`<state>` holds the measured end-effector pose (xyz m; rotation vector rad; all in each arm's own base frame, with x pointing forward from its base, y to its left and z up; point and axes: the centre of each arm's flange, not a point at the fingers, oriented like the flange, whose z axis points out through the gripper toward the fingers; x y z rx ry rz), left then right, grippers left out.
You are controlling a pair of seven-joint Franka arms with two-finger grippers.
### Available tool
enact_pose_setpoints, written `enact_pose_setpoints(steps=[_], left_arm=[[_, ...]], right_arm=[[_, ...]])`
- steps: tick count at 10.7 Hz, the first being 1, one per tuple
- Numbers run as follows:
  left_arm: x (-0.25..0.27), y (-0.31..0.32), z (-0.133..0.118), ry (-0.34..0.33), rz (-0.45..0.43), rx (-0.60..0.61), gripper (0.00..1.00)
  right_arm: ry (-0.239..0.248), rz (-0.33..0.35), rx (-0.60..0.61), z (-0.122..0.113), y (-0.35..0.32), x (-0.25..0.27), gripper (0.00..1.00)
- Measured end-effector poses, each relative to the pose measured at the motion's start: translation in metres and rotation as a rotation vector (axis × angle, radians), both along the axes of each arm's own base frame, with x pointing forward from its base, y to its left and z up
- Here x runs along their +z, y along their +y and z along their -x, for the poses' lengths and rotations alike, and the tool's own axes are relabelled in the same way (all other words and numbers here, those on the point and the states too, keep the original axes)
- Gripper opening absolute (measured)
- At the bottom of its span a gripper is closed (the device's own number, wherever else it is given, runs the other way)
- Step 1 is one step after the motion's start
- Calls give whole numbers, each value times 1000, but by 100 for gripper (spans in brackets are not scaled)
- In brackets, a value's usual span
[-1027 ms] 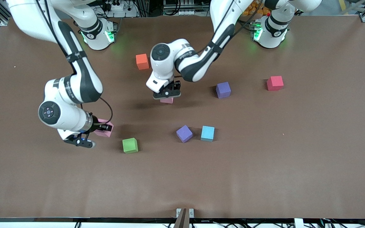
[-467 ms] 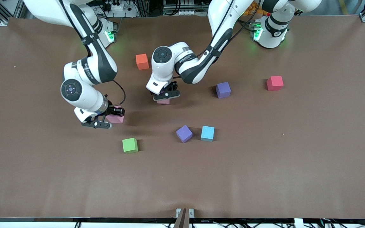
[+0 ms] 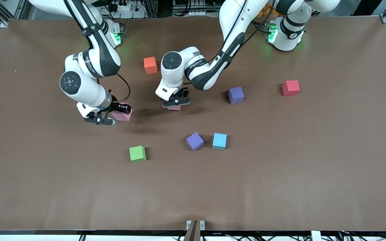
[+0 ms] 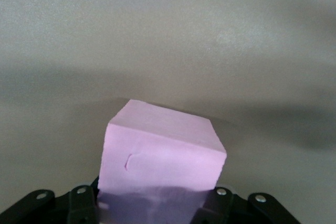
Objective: Arrange blocks into number 1
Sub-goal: 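Place the pink cube mid-table with the left gripper while the right gripper carries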
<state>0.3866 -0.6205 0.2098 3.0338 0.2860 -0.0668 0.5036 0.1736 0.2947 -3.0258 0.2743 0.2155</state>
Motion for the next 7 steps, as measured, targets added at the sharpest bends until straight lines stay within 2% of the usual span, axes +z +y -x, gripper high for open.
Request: enact_pose_setpoints(steps=[2,4,5,7], left_arm=[[-2,-2,6,-3,-8,-65,64],[-3,-5,13,-1,-13,-95,82],[-4,-7,17,0,-14,-101,98],[-3,-8,18,2,-19,-103,100]], right_arm=[[13,2,15,7,7,-4,59],[19,4,23,12,17,-4,59],[22,5,26,14,21,-3,59],[26,3,30,16,23,1,59]])
